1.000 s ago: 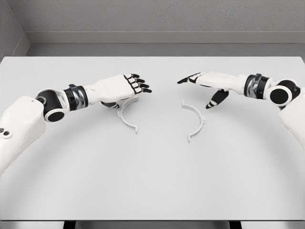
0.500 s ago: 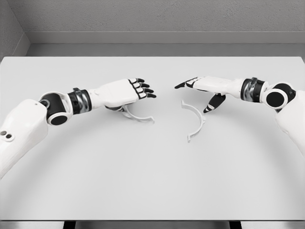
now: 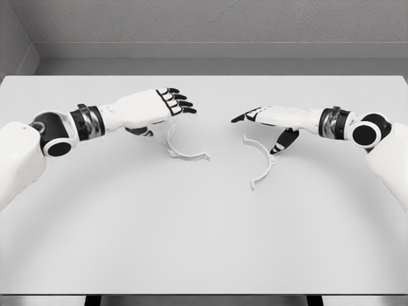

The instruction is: Assemble PVC drainage pipe clamps

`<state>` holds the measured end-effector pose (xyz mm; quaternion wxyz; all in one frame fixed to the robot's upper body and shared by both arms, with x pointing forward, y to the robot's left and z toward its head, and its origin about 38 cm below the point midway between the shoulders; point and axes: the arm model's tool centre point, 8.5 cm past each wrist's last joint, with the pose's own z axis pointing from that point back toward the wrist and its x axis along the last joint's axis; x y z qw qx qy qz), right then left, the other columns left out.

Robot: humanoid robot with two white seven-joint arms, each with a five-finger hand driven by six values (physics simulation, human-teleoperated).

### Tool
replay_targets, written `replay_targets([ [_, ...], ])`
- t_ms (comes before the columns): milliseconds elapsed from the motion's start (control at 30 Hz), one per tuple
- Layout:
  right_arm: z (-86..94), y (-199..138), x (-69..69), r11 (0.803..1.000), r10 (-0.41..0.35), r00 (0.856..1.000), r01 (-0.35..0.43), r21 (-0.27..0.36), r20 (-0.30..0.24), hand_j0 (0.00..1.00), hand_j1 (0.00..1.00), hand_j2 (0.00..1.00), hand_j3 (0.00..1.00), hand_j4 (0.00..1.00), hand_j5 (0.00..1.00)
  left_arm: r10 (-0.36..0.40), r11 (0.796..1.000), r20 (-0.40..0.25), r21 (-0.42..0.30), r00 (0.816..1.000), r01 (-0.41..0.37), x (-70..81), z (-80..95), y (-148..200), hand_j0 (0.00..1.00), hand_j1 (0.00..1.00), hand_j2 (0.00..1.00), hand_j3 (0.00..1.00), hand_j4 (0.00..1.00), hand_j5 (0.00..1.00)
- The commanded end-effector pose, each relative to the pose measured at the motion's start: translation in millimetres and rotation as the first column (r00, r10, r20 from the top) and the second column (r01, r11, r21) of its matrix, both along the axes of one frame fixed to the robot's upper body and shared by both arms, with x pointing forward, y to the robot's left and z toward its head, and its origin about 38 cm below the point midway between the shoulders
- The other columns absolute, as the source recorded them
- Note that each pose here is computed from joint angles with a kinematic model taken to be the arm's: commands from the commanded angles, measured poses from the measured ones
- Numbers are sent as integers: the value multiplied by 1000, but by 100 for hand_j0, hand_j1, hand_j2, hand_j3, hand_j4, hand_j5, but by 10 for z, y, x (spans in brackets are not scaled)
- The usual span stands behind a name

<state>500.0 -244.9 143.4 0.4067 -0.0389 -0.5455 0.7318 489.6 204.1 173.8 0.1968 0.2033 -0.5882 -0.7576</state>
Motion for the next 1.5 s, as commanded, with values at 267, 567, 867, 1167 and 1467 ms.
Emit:
replay_targets([
  [267,0,62,-5,1000,9,1000,-9,14,-3,100,100,100,100,100,100,17,998,-69,-56,997,-21,215,-82,-434,100,100,100,100,100,100],
  [567,20,93,-7,999,13,1000,-13,35,-4,100,100,100,100,100,100,19,998,-69,-62,997,-23,217,-70,-420,100,100,100,100,100,100],
  [867,-4,182,-17,999,29,1000,-29,39,-8,100,100,100,100,100,100,20,998,-68,-64,997,-25,221,-61,-413,100,100,100,100,100,100],
  [1167,14,206,-18,998,31,999,-30,64,-11,100,100,100,100,100,100,75,994,-45,-82,996,-78,289,68,-151,100,100,100,100,100,100],
  [1467,-2,271,-28,997,47,999,-46,62,-16,100,100,100,100,100,100,68,994,-50,-84,996,-72,278,50,-188,100,100,100,100,100,100],
])
